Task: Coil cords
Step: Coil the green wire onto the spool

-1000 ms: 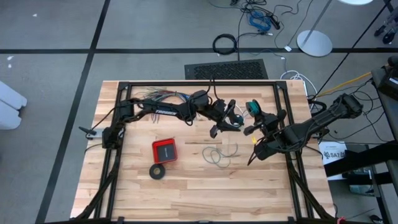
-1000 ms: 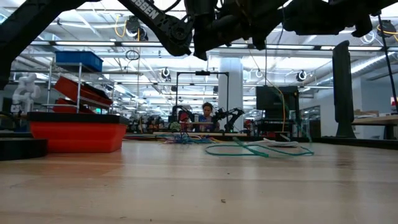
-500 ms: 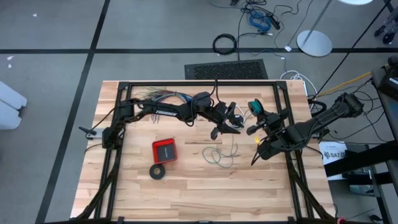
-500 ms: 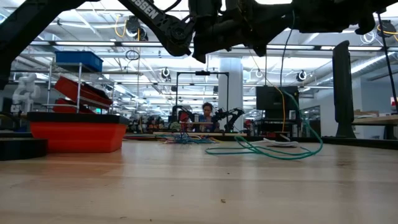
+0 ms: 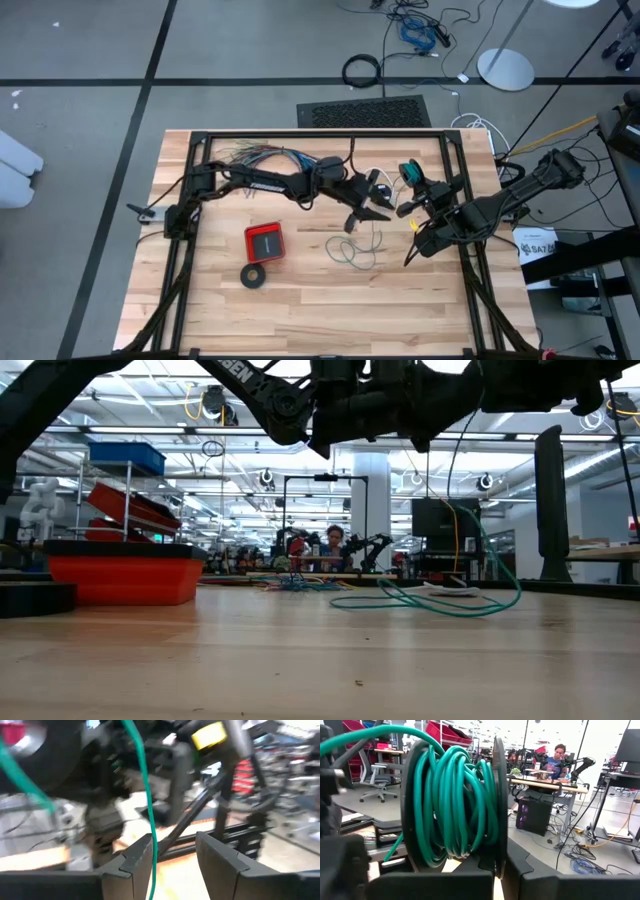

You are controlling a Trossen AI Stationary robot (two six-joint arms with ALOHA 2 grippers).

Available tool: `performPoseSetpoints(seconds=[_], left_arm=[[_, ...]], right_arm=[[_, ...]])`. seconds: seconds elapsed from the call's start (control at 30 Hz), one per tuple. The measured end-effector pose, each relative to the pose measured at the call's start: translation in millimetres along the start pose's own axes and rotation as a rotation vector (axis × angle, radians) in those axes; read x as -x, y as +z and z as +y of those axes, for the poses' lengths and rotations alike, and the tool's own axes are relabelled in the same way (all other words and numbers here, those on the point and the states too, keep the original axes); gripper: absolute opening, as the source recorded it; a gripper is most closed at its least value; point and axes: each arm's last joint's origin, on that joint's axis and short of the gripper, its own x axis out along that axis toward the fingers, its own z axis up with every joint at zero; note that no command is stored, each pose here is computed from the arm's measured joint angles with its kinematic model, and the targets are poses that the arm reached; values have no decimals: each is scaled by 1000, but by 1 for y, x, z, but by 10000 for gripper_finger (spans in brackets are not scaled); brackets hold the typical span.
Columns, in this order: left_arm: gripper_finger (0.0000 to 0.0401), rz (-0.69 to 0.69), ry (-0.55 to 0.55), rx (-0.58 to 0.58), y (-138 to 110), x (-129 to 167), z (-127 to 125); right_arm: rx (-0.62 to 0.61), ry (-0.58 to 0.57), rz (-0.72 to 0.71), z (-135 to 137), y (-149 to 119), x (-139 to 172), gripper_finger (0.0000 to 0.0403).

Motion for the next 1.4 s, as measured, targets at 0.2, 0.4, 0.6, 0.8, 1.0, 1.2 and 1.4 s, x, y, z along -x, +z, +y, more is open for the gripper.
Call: performPoseSetpoints(seconds=[0.2,0.4,0.6,0.8,1.0,1.2,1.4], left_arm=[[157,33,61,-8,-4,-2,0],[121,34,61,-8,-4,-2,0],[62,35,47,-27,-4,-1,0],[36,39,49,-38,-4,0,1],[7,63,47,-87,-7,0,1],[4,59,69,-120,-6,-2,-1],[3,61,113,-149,-6,-2,0]], right_arm=[[-8,0,0,1,0,0,0],[-9,0,0,1,0,0,0],[-10,11,0,1,0,2,0],[-10,11,0,1,0,2,0],[-8,12,1,1,0,2,0],[26,14,4,3,2,2,0],[-28,15,4,10,6,2,0]])
